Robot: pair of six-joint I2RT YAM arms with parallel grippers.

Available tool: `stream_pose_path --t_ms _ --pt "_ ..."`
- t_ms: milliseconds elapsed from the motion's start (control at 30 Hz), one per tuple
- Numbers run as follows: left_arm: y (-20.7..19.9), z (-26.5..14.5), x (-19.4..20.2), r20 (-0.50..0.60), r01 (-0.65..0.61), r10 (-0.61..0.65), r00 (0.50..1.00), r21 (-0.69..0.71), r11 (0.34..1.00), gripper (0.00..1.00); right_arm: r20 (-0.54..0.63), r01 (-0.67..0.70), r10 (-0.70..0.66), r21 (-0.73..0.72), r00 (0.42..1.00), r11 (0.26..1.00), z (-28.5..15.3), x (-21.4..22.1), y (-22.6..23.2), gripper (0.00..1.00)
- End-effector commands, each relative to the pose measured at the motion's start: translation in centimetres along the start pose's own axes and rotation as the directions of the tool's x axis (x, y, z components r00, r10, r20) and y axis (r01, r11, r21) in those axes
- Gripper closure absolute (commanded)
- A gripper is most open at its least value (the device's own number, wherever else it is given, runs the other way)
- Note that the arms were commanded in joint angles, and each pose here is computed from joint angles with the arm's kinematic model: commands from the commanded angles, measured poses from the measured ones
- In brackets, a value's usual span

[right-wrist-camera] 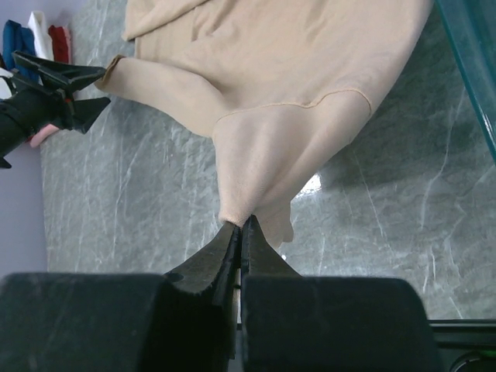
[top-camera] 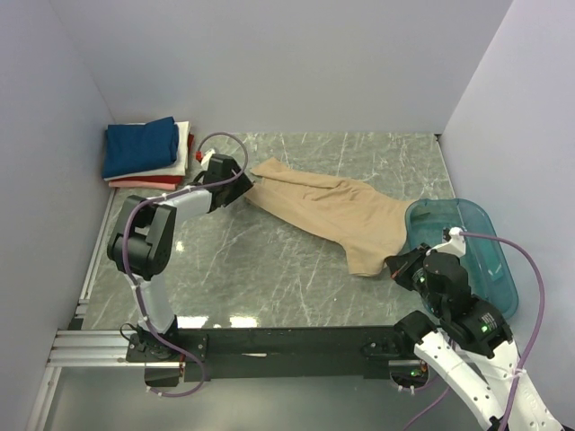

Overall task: Fold and stack the t-shirts
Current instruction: Flatten the tshirt out

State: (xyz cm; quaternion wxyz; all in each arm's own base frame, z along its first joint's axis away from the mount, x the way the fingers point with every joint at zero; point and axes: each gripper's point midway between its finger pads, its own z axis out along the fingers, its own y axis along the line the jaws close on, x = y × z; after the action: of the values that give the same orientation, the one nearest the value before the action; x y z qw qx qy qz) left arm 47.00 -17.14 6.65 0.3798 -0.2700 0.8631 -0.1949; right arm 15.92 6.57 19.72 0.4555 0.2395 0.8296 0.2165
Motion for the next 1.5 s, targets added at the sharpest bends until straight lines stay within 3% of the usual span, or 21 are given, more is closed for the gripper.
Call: stream_pose_path --t_ms 0,367,567,767,867,1233,1467 --pt "-1.3 0.3 -1.6 0.049 -0.029 0.028 0.998 0.028 0.999 0.29 0.02 -0.002 0.003 -0.014 1.0 1.0 -0.3 -0.9 0.8 1.0" --pt "-2.1 0.9 -1.8 0.053 -0.073 0.069 0.996 0.071 0.995 0.39 0.016 0.008 -0.008 -0.007 1.0 1.0 0.1 -0.8 0.7 1.0" --pt "-2.5 1.8 -1.3 0.026 -0.091 0.089 0.996 0.086 0.992 0.6 0.033 0.011 -0.011 -0.006 0.999 1.0 0.1 -1.4 1.1 1.0" --pt "-3.3 0.7 -1.8 0.021 -0.097 0.095 0.995 0.105 0.99 0.99 0.058 0.028 -0.028 -0.003 0.998 1.0 0.0 -2.5 1.8 1.0" --pt "-4.5 -1.7 -3.4 0.06 -0.112 0.105 0.993 0.124 0.986 0.99 0.078 0.041 -0.04 -0.019 0.996 0.999 -0.2 -3.8 3.1 1.0" --pt "-8.7 -20.7 -12.9 0.336 -0.153 0.072 0.939 0.22 0.964 0.99 0.343 0.046 -0.018 -0.072 0.939 0.996 -5.4 -15.2 9.9 1.0" --pt "-9.2 -36.4 -16.8 0.518 -0.168 -0.042 0.854 0.351 0.921 1.0 0.474 0.024 0.072 -0.194 0.877 0.981 -12.4 -21.2 13.0 1.0"
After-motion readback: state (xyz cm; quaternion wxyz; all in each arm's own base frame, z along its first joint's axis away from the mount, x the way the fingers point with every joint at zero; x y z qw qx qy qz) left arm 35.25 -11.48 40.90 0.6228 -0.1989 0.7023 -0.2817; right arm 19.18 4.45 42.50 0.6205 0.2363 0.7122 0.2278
